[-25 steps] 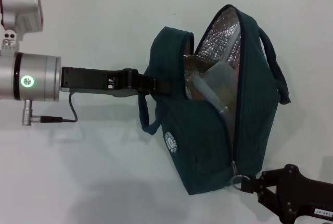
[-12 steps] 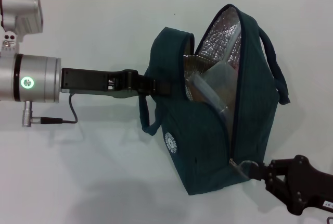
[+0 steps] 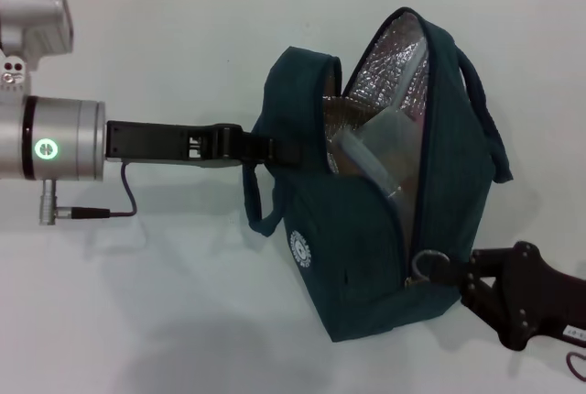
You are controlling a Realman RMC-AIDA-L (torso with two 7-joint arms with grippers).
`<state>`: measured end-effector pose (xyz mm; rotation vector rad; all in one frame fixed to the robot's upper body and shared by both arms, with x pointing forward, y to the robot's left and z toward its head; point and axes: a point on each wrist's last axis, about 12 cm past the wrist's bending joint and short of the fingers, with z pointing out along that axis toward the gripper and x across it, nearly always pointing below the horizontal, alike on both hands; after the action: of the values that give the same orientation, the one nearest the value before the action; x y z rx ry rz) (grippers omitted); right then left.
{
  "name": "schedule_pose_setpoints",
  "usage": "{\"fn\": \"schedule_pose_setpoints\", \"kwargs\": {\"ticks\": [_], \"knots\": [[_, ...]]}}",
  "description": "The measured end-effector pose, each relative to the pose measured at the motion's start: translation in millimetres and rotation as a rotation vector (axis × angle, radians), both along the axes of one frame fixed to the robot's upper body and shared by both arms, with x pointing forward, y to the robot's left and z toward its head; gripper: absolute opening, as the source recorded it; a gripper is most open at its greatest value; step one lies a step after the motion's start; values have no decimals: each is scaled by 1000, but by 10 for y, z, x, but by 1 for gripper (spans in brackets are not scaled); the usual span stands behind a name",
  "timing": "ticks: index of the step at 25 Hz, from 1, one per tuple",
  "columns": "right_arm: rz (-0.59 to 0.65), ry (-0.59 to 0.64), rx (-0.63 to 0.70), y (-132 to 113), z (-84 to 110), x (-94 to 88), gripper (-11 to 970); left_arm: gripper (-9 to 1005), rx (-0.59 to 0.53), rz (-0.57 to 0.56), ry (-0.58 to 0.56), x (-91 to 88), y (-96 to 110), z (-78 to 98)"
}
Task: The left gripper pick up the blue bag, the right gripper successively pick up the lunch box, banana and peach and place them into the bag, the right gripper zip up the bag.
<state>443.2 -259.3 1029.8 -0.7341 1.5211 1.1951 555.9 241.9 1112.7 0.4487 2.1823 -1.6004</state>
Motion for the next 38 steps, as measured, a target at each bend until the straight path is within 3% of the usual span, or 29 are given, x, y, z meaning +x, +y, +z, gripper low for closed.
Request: {"fn": "schedule_pose_setpoints", "kwargs": {"ticks": [7,12,23,28,34,38], "knots": [[7,-12,19,25,30,20,5,35,-55,49,-120,-74,120,-19],[6,-25,27,24,44,21,5,217,-93,88,-233,-153,205,-50],[-34,-142,121,-1,199,60,6,435,-123,156,-395,-344,309,-171],[-32,-158,125,31,243,151,6,678,-151,137,-434,-441,293,-227],[-72,-194,168,53,330,265,6,893,-197,139,-524,-671,351,-318],[-93,-209,211,72,413,362,6,892,-199,145,-560,-802,320,-438]]}}
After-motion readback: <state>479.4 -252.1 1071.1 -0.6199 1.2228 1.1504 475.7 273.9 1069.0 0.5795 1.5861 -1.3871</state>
